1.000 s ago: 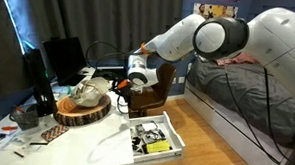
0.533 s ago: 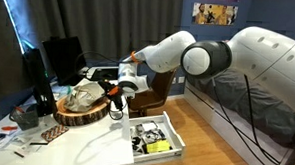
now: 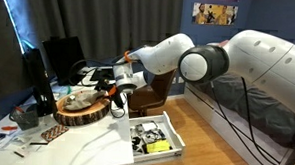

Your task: Move the cap to the right

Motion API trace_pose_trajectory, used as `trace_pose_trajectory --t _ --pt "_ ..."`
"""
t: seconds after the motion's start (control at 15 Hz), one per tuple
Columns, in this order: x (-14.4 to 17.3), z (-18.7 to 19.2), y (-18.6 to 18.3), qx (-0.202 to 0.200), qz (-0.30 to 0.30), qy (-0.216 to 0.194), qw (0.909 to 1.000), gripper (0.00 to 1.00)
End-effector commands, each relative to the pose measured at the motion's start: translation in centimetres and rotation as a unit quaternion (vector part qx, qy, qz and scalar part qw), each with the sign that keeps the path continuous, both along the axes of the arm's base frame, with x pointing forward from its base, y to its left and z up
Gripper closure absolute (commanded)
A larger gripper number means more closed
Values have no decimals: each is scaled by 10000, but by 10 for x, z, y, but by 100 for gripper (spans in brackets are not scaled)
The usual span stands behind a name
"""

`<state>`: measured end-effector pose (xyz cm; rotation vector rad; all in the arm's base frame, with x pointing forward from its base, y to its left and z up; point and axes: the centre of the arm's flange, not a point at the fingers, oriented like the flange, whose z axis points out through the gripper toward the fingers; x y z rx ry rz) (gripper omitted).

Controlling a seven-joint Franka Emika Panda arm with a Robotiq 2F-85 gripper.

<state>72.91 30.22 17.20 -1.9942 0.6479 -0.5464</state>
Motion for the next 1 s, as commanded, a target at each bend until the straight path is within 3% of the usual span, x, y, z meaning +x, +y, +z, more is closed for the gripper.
trace_pose_trajectory --t 0.0,0.13,0.47,0.73,0.93 --pt "-25 37 -17 -586 527 314 9964 7" --pt "-46 55 -19 -816 974 379 9912 0" --pt "-93 96 -19 -1099 2002 382 9728 0" --pt "-128 124 -27 -2195 2388 199 9457 0" --pt "-156 145 -39 -2728 2460 -109 9300 0"
